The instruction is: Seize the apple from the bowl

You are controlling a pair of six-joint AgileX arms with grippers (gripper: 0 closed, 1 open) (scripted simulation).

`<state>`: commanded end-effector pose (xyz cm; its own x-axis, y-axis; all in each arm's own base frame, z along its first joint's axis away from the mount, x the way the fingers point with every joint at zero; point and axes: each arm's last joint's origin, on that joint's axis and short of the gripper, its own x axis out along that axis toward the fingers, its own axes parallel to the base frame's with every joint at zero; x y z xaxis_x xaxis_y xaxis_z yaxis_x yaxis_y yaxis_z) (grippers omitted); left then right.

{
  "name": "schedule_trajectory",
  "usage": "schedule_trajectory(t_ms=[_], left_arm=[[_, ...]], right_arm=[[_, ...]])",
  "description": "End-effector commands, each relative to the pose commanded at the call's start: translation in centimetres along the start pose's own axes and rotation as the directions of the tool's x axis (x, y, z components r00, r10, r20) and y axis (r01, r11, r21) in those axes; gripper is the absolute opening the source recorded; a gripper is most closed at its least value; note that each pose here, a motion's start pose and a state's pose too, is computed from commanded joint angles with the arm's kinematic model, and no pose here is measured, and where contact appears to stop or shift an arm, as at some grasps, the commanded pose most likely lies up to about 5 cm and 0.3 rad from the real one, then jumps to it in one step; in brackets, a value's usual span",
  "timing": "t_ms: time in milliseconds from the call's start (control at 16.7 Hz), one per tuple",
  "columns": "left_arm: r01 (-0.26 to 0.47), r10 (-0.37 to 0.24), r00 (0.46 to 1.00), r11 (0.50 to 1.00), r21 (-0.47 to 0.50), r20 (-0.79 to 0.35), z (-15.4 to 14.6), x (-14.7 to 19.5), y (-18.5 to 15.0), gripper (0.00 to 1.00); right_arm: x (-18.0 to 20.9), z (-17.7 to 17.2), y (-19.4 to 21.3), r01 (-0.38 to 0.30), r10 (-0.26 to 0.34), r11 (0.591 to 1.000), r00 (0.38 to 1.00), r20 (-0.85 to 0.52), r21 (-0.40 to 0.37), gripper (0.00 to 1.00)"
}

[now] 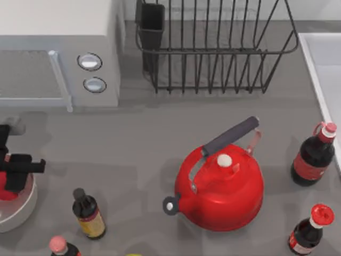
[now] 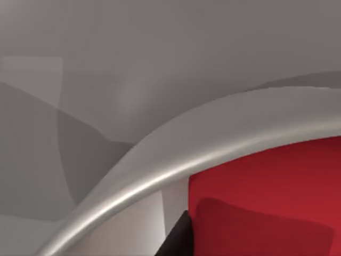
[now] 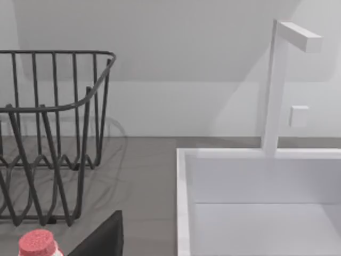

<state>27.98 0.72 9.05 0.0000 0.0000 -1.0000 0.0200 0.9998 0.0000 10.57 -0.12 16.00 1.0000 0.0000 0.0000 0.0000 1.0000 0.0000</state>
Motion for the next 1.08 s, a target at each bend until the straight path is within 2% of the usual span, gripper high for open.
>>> schedule_trajectory(t_ms=[180, 960, 1080], left_arm=[[0.000, 0.000, 1.000, 1.000, 0.000, 0.000, 0.00, 0.00, 0.00, 1.00], [0.000, 0.000, 1.000, 1.000, 0.000, 0.000, 0.00, 0.00, 0.00, 0.02], [0.000, 0.000, 1.000, 1.000, 0.000, 0.000, 0.00, 0.00, 0.00, 0.00]], right_arm=[[0.00, 0.00, 0.00, 0.000, 0.000, 1.000, 1.000, 0.000, 0.000, 1.00], [0.00, 0.00, 0.00, 0.000, 0.000, 1.000, 1.000, 0.000, 0.000, 1.00], [0.00, 0.00, 0.00, 0.000, 0.000, 1.000, 1.000, 0.000, 0.000, 1.00]])
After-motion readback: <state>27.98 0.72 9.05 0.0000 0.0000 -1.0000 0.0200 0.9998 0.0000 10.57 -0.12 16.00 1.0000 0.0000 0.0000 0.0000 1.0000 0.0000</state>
